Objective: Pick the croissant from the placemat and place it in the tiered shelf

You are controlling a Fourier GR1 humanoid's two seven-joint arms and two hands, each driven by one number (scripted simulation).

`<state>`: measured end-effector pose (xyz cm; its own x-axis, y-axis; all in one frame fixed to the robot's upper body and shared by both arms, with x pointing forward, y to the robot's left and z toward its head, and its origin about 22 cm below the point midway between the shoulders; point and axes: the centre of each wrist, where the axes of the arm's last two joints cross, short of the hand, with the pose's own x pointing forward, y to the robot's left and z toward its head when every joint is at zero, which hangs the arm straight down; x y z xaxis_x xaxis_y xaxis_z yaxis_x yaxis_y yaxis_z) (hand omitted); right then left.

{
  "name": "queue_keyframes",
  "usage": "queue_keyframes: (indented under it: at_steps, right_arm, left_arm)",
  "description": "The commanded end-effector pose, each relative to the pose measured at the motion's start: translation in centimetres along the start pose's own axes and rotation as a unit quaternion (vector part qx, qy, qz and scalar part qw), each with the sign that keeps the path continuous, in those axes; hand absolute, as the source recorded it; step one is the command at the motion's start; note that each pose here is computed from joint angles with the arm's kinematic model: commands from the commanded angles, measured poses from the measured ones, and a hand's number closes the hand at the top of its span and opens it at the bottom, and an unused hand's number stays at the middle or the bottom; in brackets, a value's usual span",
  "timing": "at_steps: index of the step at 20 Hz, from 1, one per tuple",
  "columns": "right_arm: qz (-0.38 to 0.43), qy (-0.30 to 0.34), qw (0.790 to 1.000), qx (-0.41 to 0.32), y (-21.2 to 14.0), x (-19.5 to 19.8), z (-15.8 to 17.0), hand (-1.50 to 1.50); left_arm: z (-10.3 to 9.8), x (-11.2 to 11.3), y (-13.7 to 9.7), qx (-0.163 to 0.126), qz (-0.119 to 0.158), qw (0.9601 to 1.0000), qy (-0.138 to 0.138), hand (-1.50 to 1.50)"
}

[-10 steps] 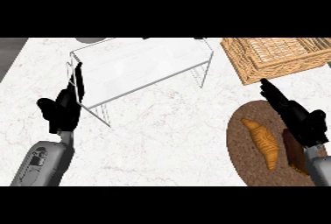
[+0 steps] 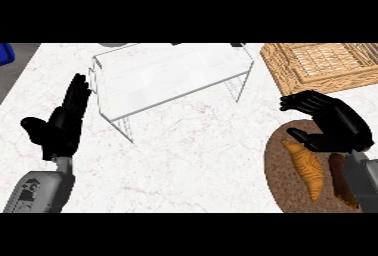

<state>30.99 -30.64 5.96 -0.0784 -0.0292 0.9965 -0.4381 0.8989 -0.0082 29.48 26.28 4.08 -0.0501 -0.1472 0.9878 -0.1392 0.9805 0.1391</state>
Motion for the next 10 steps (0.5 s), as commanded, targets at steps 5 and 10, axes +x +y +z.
queue_keyframes:
  at_steps: [5,10]
  right_arm:
    - [-0.071,-0.079,0.985,0.136,-7.8,3.7,2.6,-1.5]
    - [0.091,-0.025,0.965,0.244,-9.4,10.4,3.5,-1.5]
  left_arm:
    - [2.8,1.3,0.8,0.006,0.01,0.9998,0.016,0.0]
    - [3.2,0.8,1.7,0.021,0.004,0.9997,0.013,0.0]
